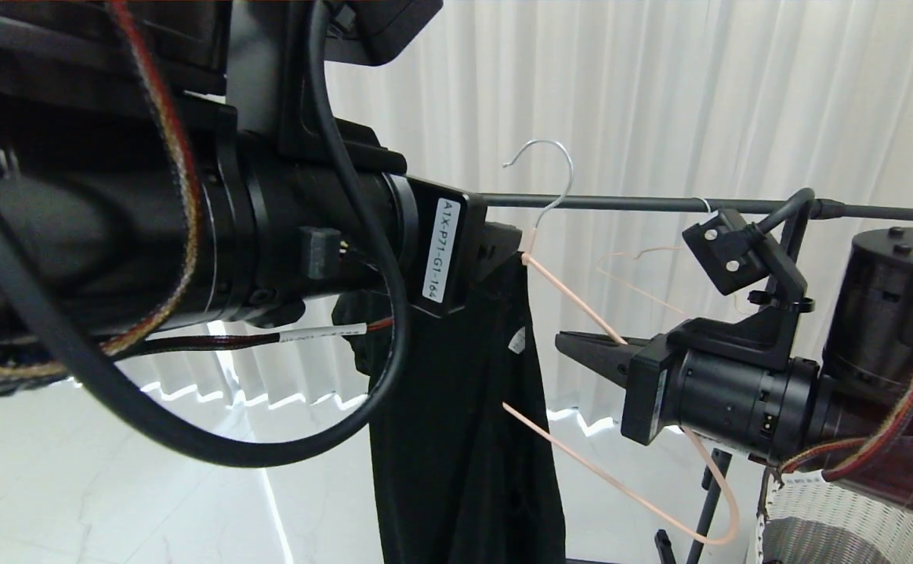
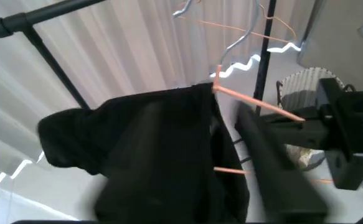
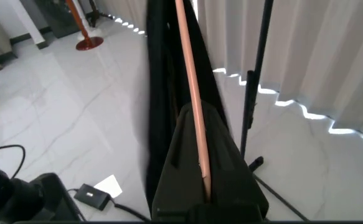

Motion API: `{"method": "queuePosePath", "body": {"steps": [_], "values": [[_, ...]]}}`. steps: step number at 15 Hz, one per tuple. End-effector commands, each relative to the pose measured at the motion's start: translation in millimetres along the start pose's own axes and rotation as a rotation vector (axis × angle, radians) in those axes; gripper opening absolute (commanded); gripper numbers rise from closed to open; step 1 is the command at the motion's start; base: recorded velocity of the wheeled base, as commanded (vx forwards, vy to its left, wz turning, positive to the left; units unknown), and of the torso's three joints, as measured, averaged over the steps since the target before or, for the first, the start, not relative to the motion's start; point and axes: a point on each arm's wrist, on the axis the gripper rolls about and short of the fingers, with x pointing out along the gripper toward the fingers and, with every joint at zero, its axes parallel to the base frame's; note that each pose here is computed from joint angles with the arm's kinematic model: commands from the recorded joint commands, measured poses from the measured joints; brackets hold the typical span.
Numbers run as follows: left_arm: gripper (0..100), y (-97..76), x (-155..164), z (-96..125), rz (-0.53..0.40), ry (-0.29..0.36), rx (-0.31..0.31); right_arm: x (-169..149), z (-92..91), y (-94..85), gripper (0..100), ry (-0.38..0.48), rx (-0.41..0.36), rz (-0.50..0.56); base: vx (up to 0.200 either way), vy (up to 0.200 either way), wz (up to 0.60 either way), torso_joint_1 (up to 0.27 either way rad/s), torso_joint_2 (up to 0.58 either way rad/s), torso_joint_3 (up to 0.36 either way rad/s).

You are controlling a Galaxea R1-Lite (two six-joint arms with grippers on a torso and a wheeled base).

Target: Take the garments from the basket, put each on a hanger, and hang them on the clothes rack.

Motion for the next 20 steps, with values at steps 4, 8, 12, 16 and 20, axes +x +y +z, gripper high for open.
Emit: {"method": "queuePosePath", "body": {"steps": [4, 8, 12, 16, 20], "values": [[100, 12.4, 1.8, -4.7, 0.045, 0.011, -0.010, -8.2, 10.8, -4.3, 0, -0.074, -0.057, -0.054, 0.000, 0.000, 0.00, 0.000, 0.00, 0.000], [100, 62.4, -10.3, -38.0, 0.060, 0.088, 0.013, -21.9, 13.8, -15.2, 0, -0.088, -0.160, -0.094, 0.000, 0.000, 0.00, 0.000, 0.00, 0.000], [100, 97.3, -39.9, -69.6, -0.204, 0.045, 0.165, -41.3, -6.1, -17.3, 0, -0.021, -0.206, -0.020, 0.000, 0.000, 0.00, 0.000, 0.00, 0.000], [100, 86.3, -42.6, -89.5, -0.430, -0.016, 0.325, -51.7, -33.3, -18.7, 0, 0.074, -0.278, 0.063, 0.000, 0.000, 0.00, 0.000, 0.00, 0.000], [100, 65.1, -38.4, -110.6, -0.587, 0.005, 0.414, -57.8, -57.3, 1.5, 0, 0.141, -0.296, 0.196, 0.000, 0.000, 0.00, 0.000, 0.00, 0.000]]}}
